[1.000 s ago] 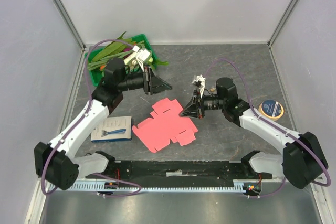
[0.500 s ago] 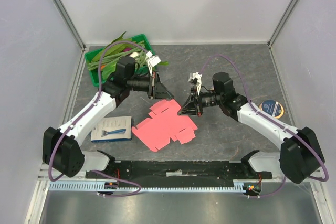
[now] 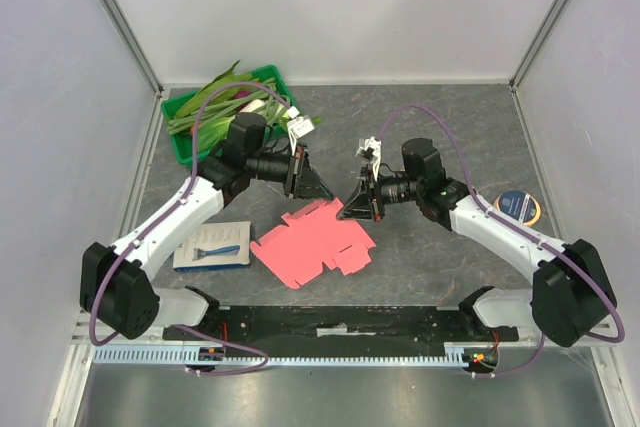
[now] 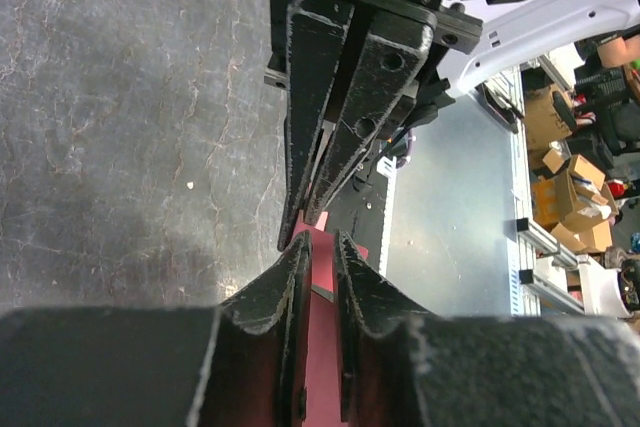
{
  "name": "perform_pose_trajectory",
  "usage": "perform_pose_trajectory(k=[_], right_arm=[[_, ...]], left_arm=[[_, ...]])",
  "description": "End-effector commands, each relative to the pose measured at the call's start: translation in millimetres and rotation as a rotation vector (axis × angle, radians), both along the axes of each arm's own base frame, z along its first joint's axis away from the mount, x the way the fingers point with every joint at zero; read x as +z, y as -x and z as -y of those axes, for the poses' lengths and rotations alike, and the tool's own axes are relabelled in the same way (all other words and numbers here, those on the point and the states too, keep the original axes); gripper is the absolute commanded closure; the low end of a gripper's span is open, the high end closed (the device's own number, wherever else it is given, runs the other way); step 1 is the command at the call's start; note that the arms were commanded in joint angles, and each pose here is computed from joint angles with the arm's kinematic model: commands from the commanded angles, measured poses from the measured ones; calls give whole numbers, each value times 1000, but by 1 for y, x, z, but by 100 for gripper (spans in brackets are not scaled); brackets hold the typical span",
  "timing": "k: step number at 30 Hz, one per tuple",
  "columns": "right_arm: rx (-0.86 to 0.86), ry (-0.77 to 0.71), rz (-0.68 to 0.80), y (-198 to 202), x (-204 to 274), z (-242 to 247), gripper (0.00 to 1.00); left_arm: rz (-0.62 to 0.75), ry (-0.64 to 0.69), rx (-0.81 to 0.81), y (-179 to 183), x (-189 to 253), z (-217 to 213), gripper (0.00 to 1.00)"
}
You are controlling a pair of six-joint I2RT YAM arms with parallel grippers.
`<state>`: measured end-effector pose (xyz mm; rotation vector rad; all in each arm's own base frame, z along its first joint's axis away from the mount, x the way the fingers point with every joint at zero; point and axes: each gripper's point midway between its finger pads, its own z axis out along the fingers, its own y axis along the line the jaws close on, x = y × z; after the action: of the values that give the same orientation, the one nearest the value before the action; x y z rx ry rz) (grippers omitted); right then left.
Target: Fold the paper box
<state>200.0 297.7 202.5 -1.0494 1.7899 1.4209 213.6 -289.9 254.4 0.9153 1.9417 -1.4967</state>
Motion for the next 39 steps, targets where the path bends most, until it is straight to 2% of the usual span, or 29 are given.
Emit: perform_pose_trajectory(k=[1,5,13,14,15,16,20,22,26,28,32,35,37,39], right_arm=[[-34,-51,59,-16,26,-9,100],[-12,-78,66,-12,32,-11,100],[61,-124,92,4,46,-19,100],[64,-127,97,5,47,-19,100],[74,-130,103,7,48,-19,100],[76,-130,105,7,48,-19,100],[77,-136,117,7,52,-20,100],[76,-137,124,5,54,-20,100],[79,-144,139,4,59,-21,100],[90,-154,141,6,61,-22,100],[92,-159,150,6,63,-23,100],[89,-161,150,6,64,-23,100],[86,-144,136,6,60,-22,100],[88,-125,157,6,54,-20,100]], left_arm=[[92,3,-42,12,10,-2,77],[92,-21,-33,10,4,-2,74],[87,-82,8,1,-7,3,77],[91,-92,21,-1,-8,2,76],[106,-99,33,-3,-8,1,66],[116,-99,36,-3,-6,2,63],[104,-99,3,1,-7,2,60],[101,-73,-43,9,-3,4,62],[97,-65,-58,12,-3,4,74],[92,-60,-71,15,-3,5,77],[89,-49,-93,18,-1,7,92],[97,-58,-72,14,0,7,98],[118,-71,-23,7,5,6,98],[153,-82,84,-6,19,-1,84]])
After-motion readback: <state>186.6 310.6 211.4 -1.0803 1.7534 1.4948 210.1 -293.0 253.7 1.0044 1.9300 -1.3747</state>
